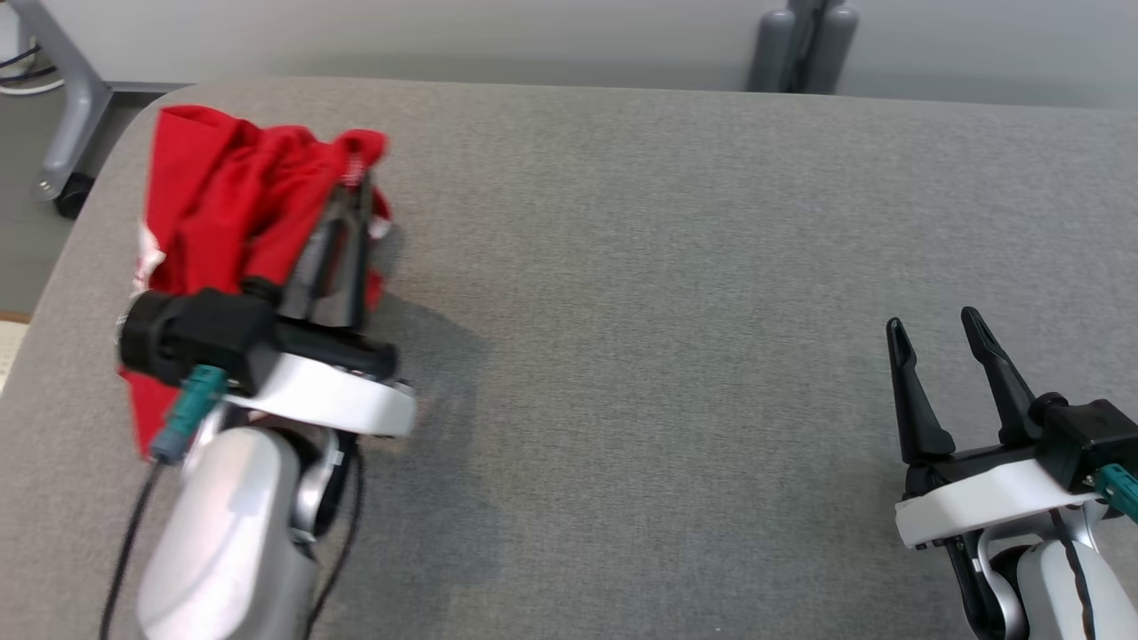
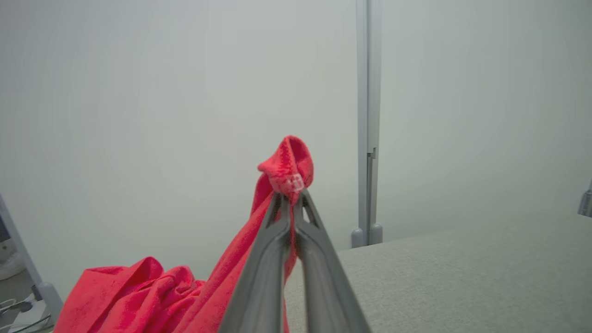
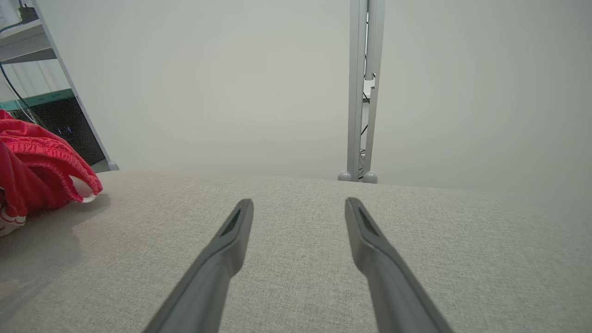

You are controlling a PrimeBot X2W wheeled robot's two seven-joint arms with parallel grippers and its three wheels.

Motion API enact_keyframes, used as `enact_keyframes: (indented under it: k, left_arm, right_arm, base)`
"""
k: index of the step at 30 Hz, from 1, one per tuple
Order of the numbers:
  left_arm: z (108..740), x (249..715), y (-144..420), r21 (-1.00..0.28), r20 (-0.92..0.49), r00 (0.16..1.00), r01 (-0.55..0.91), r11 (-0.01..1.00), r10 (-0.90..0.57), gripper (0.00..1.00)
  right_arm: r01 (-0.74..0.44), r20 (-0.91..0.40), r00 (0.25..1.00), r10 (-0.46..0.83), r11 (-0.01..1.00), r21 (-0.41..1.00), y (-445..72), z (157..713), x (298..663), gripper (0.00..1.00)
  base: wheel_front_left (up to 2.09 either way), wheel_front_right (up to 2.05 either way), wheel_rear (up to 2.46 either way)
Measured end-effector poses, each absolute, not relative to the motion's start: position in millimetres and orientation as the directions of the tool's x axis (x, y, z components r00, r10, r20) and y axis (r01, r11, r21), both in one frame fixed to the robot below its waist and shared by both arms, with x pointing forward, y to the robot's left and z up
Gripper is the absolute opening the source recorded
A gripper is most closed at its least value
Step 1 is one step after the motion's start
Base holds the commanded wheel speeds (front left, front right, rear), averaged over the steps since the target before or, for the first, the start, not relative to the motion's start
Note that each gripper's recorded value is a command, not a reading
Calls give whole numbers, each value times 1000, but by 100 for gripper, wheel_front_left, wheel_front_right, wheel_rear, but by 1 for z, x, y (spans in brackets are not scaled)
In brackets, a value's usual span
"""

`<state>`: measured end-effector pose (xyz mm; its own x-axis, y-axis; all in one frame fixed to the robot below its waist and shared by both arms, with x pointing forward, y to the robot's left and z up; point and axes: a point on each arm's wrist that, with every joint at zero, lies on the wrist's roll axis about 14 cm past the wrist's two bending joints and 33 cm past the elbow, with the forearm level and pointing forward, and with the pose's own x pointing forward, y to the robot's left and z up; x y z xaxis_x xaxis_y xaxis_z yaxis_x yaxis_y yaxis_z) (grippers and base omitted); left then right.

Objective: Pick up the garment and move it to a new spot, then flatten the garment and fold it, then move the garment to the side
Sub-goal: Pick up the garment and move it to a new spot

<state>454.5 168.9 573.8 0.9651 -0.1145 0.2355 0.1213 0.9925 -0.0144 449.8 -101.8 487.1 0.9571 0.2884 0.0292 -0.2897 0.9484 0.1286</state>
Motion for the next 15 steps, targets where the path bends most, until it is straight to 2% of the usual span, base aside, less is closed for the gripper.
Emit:
enact_keyframes:
  k: [8,15]
  left_arm:
    - [584,446,54,-48,243,878,436,898,-413,0]
    - [586,441,-43,-54,247,718,680,731,-650,0]
  right_arm:
    - [-206,33,979,203,969,138,-131,488,443,100]
    - [-106,29,994,103,984,144,-166,487,432,100]
  base:
    - [0,0,0]
    - [0,0,0]
